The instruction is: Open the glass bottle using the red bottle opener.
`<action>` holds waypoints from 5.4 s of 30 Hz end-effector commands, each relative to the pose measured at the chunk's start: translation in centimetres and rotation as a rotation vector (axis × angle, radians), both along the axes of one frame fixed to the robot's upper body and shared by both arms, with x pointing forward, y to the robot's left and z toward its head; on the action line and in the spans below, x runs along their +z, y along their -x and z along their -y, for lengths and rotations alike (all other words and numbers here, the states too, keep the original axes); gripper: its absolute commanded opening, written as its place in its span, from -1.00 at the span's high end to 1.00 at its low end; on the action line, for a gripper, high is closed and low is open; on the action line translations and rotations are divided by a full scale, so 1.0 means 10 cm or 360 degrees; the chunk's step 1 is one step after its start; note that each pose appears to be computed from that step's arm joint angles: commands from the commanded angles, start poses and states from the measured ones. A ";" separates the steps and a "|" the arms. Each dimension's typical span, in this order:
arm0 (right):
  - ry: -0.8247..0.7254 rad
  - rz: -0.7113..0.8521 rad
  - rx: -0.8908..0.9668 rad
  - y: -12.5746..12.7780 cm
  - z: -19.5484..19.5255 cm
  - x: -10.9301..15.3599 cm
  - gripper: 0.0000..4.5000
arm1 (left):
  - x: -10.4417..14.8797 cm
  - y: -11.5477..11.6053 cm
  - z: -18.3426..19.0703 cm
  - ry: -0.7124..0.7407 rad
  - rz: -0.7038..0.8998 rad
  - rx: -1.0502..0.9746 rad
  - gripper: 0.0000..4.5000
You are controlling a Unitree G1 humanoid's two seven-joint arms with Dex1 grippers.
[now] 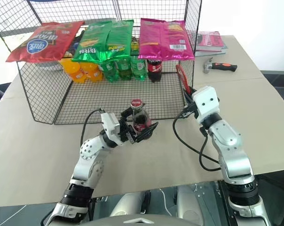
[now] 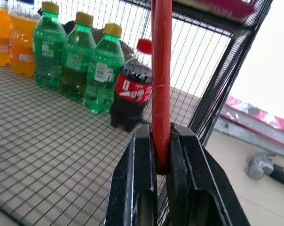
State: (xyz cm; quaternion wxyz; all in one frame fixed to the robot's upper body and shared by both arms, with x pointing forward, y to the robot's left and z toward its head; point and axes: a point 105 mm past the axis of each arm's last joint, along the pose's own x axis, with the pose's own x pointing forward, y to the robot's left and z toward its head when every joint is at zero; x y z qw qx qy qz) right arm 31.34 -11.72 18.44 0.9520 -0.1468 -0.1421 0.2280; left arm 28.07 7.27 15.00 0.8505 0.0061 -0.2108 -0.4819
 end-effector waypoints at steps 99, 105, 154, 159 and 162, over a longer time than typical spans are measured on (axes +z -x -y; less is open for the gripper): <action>0.1016 0.1019 0.0348 0.31 -0.95 -0.45 1.00 | -0.19 -0.22 -0.11 -0.0323 -0.0203 0.0140 0.16; 0.1024 0.1035 0.0337 0.30 -0.94 -0.43 1.00 | -0.23 -0.24 -0.11 -0.0384 -0.0288 0.0137 0.16; 0.1169 0.1146 0.0584 0.35 -1.12 -0.29 1.00 | -0.35 -0.10 -0.06 -0.0447 -0.0505 -0.0008 0.16; 0.1206 0.1171 0.0556 0.29 -1.04 -0.22 1.00 | -0.36 -0.09 -0.06 -0.0448 -0.0514 -0.0014 0.16; 0.1235 0.1194 0.0548 0.26 -0.99 -0.17 1.00 | -0.37 -0.09 -0.05 -0.0444 -0.0518 -0.0017 0.16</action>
